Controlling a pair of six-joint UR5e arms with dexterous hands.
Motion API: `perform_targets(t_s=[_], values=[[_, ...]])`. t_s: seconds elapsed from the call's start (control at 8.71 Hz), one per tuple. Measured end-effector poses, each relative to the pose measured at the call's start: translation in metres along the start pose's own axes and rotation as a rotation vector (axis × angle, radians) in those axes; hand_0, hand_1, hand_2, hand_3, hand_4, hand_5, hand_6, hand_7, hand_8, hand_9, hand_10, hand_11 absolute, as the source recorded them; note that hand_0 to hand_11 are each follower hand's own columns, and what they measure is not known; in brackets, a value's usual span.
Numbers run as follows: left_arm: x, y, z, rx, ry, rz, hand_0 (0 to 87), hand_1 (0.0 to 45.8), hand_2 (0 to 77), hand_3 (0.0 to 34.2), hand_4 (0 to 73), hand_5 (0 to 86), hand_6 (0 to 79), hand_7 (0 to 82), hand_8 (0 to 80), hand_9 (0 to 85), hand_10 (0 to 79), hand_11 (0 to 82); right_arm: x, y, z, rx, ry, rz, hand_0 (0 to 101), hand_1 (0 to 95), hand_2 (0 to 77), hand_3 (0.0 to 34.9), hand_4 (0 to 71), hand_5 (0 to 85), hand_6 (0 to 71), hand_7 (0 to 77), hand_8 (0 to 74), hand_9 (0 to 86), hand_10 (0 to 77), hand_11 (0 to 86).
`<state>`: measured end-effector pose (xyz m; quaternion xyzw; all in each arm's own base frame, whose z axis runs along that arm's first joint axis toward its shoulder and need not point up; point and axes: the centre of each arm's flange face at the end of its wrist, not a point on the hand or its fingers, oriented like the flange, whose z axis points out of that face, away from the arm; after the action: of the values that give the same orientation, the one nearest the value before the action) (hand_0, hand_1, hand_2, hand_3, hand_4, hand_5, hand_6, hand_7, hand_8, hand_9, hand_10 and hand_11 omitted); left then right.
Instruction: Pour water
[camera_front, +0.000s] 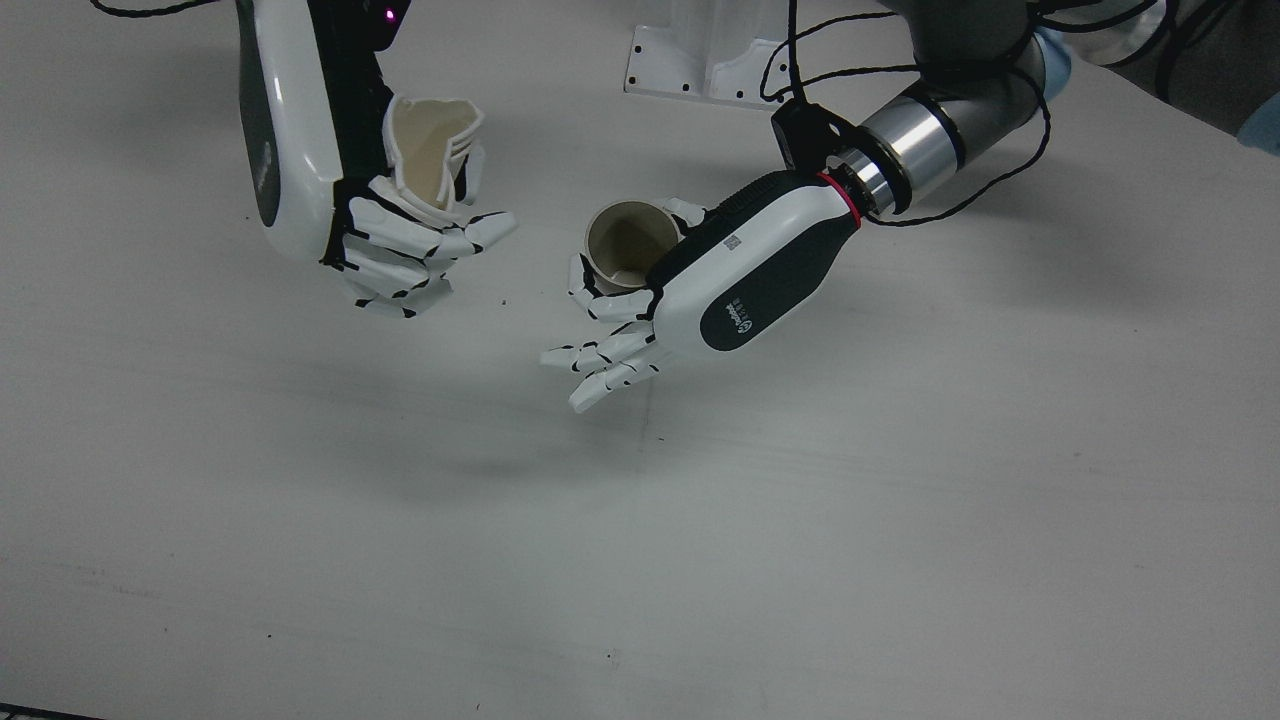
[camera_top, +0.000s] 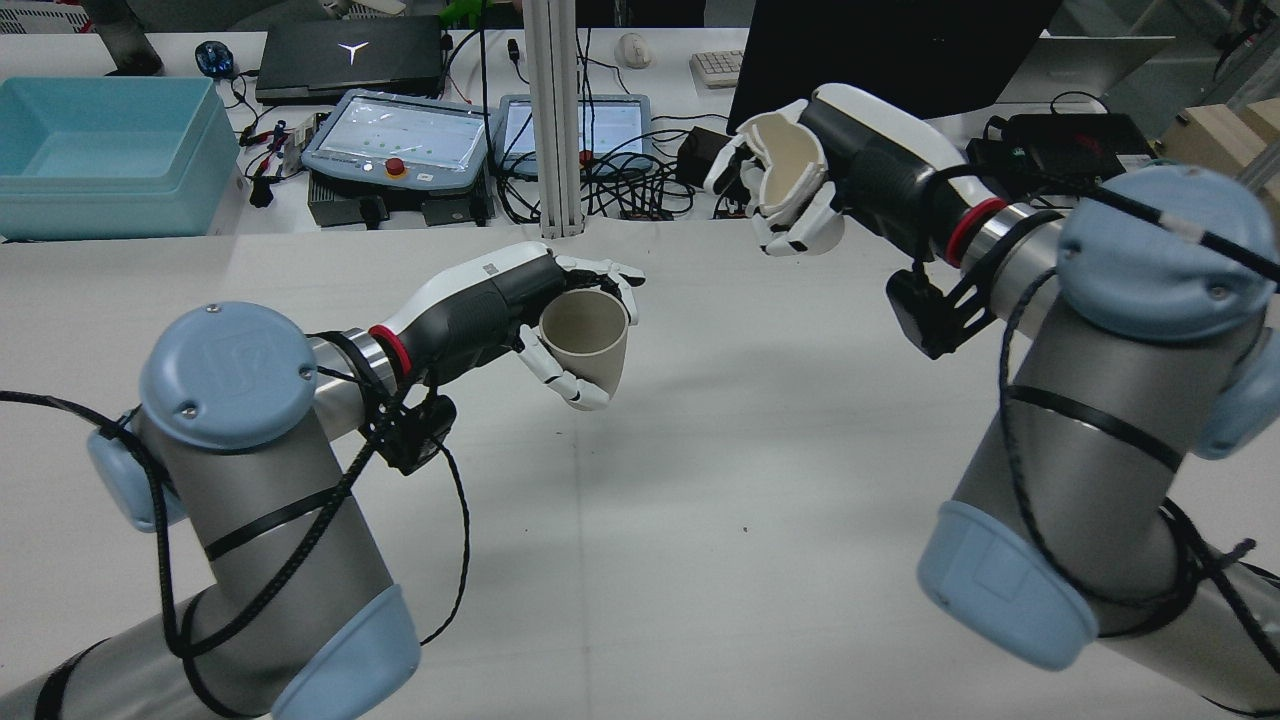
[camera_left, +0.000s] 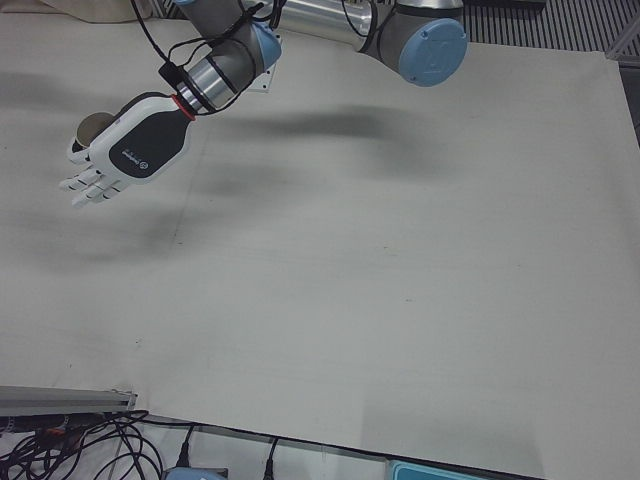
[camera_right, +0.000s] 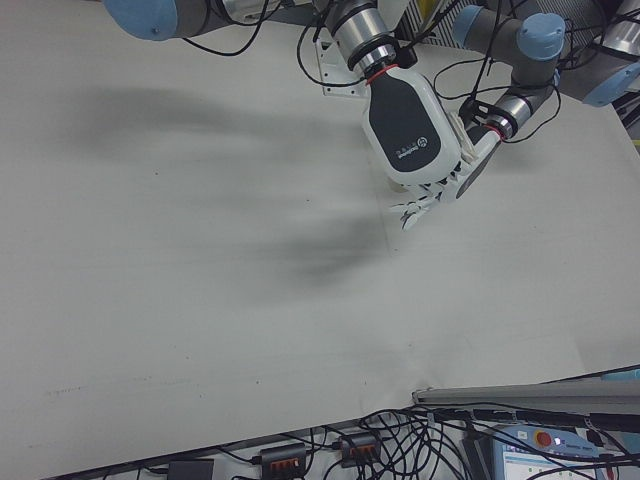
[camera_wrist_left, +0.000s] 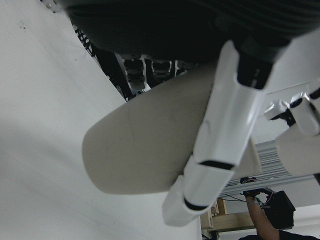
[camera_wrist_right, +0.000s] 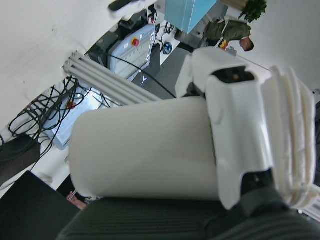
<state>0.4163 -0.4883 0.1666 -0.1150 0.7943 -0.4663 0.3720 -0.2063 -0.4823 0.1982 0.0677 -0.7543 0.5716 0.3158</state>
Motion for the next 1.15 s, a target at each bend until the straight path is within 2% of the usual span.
perform_targets(t_s=[0.11,0.23,0.34,0.46,0.57,0.69,0.8,0.92,1.15], values=[[0.004,-0.018,-0.032,0.002,0.014,-0.014,79.9,30.0,21.3,0.3,41.5,44.7,12.0,18.5,4.9,3.8,6.5,13.6,-0.016,-0.043,-0.027,0.071,-0.058,0.01,80,14.7,58.4,0.1,61.6,26.7,66.0,63.8,52.9,63.3,27.8,44.7],[0.003,-0.049,-0.066,0.011,0.029,-0.046,79.9,30.0,21.3,0.3,41.5,44.7,12.0,18.5,4.9,3.8,6.5,13.6,-0.031,-0.091,-0.052,0.149,-0.123,0.021,80,15.3,58.9,0.2,55.1,28.4,66.0,63.8,50.7,64.4,27.8,44.2],[-0.002,-0.091,-0.102,0.021,0.043,-0.099,79.9,30.0,21.3,0.0,41.5,44.7,12.0,17.4,4.9,3.8,6.5,15.8,-0.043,-0.136,-0.07,0.176,-0.201,0.041,80,16.9,58.9,0.0,27.3,29.5,66.0,63.8,43.1,67.6,30.5,48.5],[-0.003,-0.133,-0.136,0.031,0.064,-0.142,79.9,30.0,21.3,0.0,41.5,44.7,12.0,17.4,4.9,3.8,6.5,15.8,-0.047,-0.182,-0.08,0.166,-0.272,0.078,80,16.9,58.9,0.0,27.3,29.5,66.0,63.8,43.1,67.6,30.5,48.5],[0.004,-0.181,-0.176,0.043,0.086,-0.163,80.1,29.5,21.8,0.0,41.5,44.7,12.0,16.9,5.4,3.8,5.4,14.2,-0.049,-0.231,-0.083,0.152,-0.325,0.116,80,16.9,59.5,0.0,31.6,30.0,66.5,63.3,45.8,66.5,33.8,52.9],[0.021,-0.228,-0.219,0.058,0.106,-0.157,80.1,29.5,21.8,0.0,41.5,44.7,12.0,16.9,5.4,3.8,5.4,14.2,-0.044,-0.279,-0.084,0.142,-0.352,0.138,80,16.9,59.5,0.0,31.6,30.0,66.5,63.3,45.8,66.5,33.8,52.9],[0.042,-0.271,-0.264,0.078,0.13,-0.136,79.9,29.5,21.8,0.1,41.5,44.7,11.4,16.9,4.9,3.3,8.2,14.2,-0.03,-0.325,-0.086,0.128,-0.367,0.15,80,16.9,60.0,0.0,35.5,29.5,66.5,63.8,49.1,64.9,36.5,55.6],[0.06,-0.304,-0.299,0.096,0.149,-0.115,79.9,29.5,21.8,0.1,41.5,44.7,11.4,16.9,4.9,3.3,8.2,14.2,-0.009,-0.368,-0.085,0.105,-0.381,0.163,80,16.4,60.0,0.0,25.6,29.5,66.5,63.8,49.6,65.4,37.1,56.2],[0.068,-0.355,-0.356,0.134,0.178,-0.085,79.8,29.5,21.8,0.2,41.5,44.7,12.5,19.1,4.9,4.4,8.2,15.3,0.062,-0.476,-0.082,0.062,-0.396,0.194,80,16.4,60.0,0.6,19.1,30.0,63.8,64.9,49.6,65.4,37.6,57.3]])
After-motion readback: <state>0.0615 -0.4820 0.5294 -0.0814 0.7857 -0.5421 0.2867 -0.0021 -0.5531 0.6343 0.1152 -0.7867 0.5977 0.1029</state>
